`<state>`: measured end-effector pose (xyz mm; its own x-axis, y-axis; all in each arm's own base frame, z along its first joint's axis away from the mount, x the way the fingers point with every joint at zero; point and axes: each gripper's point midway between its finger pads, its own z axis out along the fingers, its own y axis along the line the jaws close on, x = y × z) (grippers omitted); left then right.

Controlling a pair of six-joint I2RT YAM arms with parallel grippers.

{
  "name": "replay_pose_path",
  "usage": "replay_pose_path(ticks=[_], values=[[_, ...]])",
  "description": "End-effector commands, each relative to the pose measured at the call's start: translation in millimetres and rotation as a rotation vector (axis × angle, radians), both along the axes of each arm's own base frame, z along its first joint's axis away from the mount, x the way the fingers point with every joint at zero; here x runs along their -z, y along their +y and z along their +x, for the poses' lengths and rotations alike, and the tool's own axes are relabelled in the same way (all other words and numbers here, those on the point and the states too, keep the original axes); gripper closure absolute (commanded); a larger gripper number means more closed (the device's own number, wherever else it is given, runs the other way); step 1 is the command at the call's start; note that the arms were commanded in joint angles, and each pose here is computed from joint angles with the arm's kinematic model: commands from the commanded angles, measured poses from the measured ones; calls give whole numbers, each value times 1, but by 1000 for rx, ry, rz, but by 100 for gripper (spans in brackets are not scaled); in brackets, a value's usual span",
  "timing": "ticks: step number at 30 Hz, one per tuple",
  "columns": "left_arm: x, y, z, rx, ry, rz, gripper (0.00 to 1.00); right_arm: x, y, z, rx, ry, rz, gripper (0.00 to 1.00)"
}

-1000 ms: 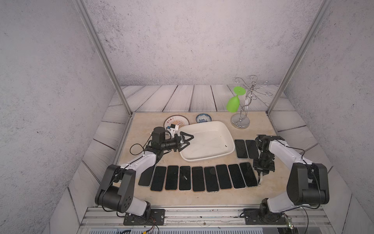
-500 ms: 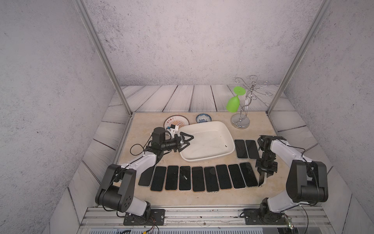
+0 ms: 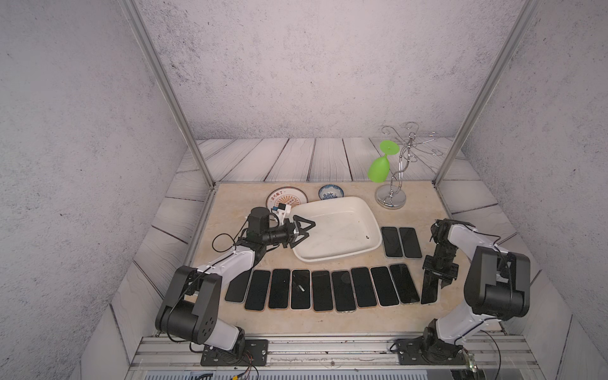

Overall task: Take the phone out of the storage box
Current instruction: Place the phone at the center of the board.

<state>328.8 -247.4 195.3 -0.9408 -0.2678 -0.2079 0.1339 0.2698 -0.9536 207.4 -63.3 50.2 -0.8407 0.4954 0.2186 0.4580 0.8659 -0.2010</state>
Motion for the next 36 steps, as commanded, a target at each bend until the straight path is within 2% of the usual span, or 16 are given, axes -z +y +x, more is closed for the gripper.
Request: replay_pose_path(ticks=[1, 10, 13, 17, 21, 26, 29, 33, 36], values=[[4, -4, -7, 45, 39, -13, 15, 10, -9, 36, -66, -64, -11, 59], [6, -5, -4, 47, 38, -3, 15, 19, -13, 63, -142, -63, 16, 59], [7, -4, -5, 48, 35, 6, 15, 18, -29, 61, -94, -91, 15, 57], [7, -4, -4, 47, 27, 13, 15, 11, -39, 68, -19, -169, 49, 43], [6, -4, -3, 47, 24, 12, 15, 16, -27, 74, 14, -196, 153, 32], [6, -4, -6, 54, 18, 20, 15, 10, -26, 90, 77, -289, 216, 28], [4, -3, -6, 53, 8, 23, 15, -14, -27, 102, 84, -408, 237, 18], [2, -3, -5, 52, 3, 24, 14, -26, -37, 96, 104, -435, 211, 15], [2, -4, -5, 53, 4, 21, 15, -28, -35, 80, 153, -406, 194, 15]])
